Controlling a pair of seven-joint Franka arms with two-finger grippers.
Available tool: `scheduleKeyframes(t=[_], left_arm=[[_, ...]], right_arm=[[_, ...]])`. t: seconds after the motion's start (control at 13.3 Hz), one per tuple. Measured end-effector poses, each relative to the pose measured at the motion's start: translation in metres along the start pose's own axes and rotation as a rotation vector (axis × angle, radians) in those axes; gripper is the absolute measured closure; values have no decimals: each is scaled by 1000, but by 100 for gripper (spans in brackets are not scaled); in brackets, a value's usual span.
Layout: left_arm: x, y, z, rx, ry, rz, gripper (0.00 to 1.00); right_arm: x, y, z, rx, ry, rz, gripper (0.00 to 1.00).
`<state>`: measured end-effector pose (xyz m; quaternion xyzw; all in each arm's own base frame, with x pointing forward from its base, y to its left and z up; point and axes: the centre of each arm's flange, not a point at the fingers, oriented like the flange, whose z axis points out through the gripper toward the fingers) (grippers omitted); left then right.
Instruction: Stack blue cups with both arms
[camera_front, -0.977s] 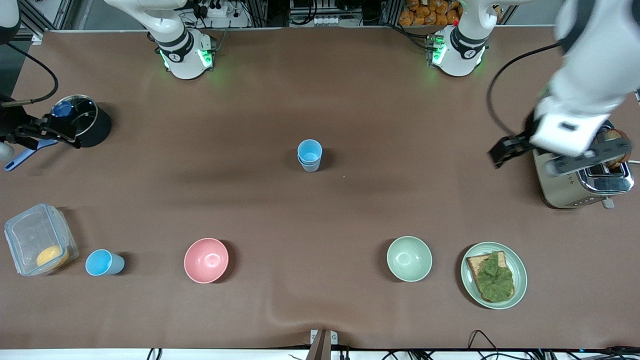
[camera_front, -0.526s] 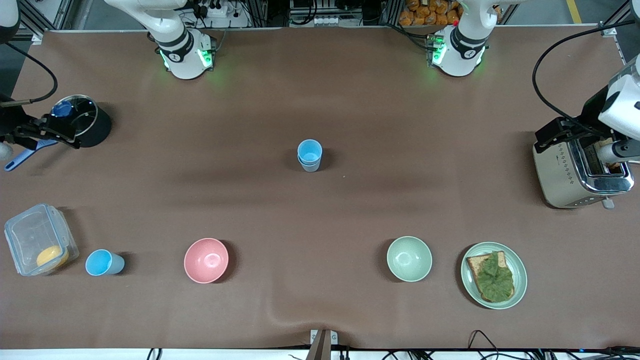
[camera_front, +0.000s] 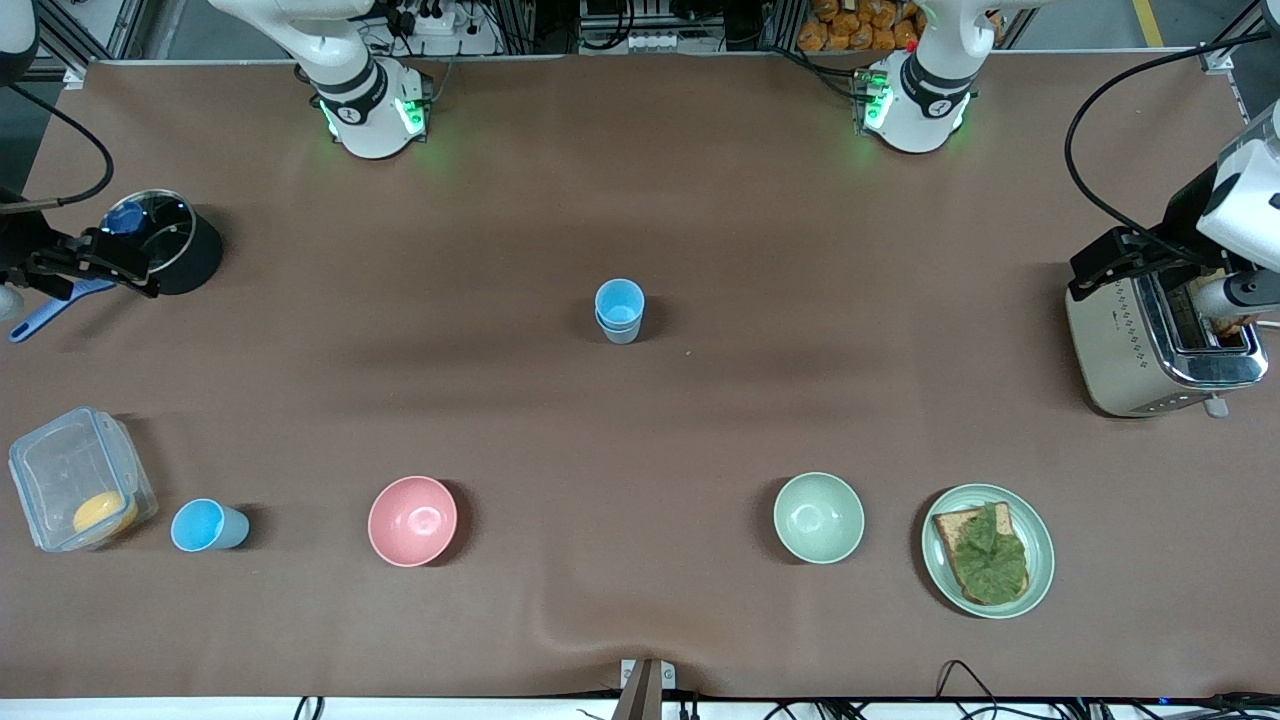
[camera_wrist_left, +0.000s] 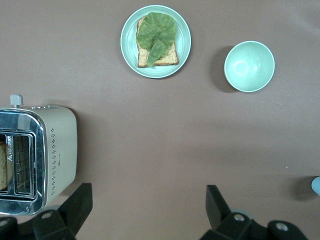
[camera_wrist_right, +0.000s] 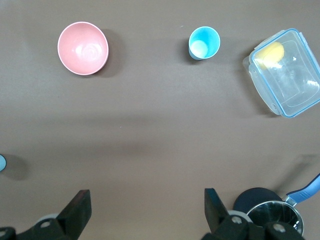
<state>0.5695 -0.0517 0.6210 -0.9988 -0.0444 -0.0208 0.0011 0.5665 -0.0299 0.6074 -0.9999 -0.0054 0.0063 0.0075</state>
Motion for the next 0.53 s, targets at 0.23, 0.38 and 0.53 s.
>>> scheduleKeyframes(t=[0.23, 0.38, 0.53], left_arm=[[-4, 2, 2, 5, -29, 5, 0], [-9, 4, 0, 9, -46, 20, 0], [-13, 4, -4, 10, -52, 49, 0]], right_arm=[[0, 1, 0, 0, 1, 2, 0], [0, 2, 0, 0, 1, 5, 0], [0, 3, -1, -1, 2, 6, 0]])
